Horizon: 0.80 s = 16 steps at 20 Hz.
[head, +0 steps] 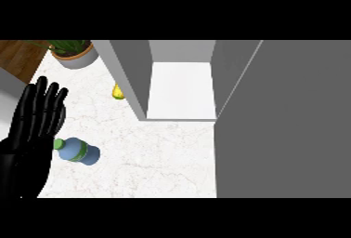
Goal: Pick up the bottled water, place it into the cabinet and close the cabinet
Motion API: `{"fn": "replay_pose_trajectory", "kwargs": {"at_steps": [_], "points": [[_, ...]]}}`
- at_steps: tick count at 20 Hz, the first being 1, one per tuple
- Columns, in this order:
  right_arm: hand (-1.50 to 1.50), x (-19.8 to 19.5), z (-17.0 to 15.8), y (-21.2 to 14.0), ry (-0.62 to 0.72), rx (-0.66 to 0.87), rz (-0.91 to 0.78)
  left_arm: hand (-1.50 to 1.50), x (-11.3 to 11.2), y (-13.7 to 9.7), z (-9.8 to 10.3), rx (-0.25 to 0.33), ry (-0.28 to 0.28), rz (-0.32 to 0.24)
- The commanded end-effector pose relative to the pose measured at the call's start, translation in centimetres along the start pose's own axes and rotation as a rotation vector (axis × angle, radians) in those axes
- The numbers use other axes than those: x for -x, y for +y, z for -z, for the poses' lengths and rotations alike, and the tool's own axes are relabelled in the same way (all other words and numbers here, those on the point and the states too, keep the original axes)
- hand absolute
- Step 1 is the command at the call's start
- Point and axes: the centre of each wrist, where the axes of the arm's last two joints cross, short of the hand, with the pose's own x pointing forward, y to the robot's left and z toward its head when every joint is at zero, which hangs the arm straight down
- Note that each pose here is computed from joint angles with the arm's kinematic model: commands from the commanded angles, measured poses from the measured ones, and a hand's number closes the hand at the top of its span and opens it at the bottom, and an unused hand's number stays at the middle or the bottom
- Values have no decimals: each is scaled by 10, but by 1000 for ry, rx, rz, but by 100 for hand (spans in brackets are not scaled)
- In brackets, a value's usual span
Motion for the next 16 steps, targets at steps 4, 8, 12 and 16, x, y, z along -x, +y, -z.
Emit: {"fn": "replay_pose_trajectory", "kwargs": {"at_steps": [4, 8, 12, 16], "points": [[-150, -15, -15, 5, -61, 38, 49, -150, -6, 58, -10, 208, -60, -152], [-150, -2, -32, 19, 166, -16, 178, -150, 24, 73, -29, 299, 197, -288], [-150, -35, -57, 4, 185, -29, 197, -150, 2, 122, -34, 318, 220, -279], [-150, -55, -73, 14, 190, -14, 199, -150, -8, 143, -57, 329, 242, -301]]}}
